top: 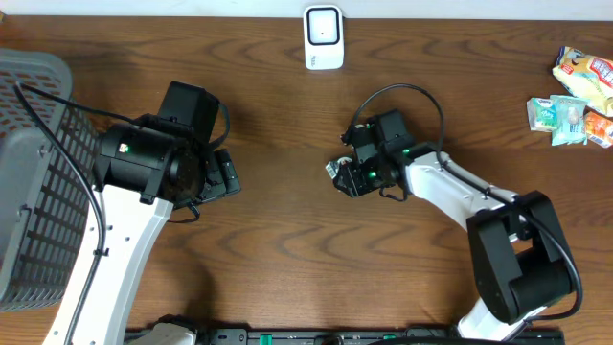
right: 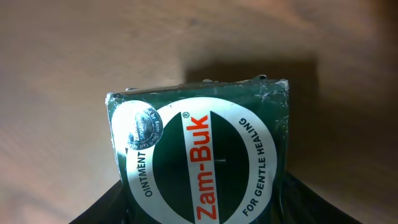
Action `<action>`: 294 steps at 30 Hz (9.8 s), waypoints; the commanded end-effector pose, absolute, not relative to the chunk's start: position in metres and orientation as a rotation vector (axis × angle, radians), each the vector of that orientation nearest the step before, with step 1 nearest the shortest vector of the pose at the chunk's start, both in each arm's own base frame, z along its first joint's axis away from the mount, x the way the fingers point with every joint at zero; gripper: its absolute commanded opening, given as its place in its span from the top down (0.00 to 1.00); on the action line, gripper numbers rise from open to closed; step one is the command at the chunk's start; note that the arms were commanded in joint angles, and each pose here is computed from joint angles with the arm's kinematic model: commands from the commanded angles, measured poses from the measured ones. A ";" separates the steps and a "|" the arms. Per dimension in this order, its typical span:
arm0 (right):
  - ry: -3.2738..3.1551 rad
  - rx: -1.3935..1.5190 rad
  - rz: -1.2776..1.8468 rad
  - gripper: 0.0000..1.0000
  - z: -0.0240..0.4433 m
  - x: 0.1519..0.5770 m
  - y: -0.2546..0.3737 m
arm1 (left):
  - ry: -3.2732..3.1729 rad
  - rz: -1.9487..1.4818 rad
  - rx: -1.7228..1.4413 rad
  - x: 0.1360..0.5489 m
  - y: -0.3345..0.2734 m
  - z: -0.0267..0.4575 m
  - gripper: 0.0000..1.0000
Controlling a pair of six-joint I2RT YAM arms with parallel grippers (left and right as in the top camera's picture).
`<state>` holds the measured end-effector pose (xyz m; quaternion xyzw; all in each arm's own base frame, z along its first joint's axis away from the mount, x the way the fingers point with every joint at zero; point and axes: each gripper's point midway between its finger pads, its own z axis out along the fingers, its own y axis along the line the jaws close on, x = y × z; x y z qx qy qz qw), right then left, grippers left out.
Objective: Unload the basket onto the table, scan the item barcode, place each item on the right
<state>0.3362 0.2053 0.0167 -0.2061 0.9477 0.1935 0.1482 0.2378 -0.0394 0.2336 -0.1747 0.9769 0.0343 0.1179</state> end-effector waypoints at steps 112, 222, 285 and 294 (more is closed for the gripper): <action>2.463 1.333 0.241 0.01 0.025 0.365 0.120 | 2.847 0.098 -0.530 0.237 -0.038 0.236 0.02; 2.941 0.797 -0.011 0.40 -0.010 0.327 0.112 | 2.847 0.098 -0.530 0.237 -0.038 0.236 0.02; 2.345 0.174 0.453 0.33 0.097 0.559 0.220 | 2.847 0.098 -0.530 0.237 -0.038 0.236 0.02; 2.551 0.211 0.414 0.27 0.119 0.559 0.222 | 2.847 0.098 -0.530 0.237 -0.038 0.236 0.02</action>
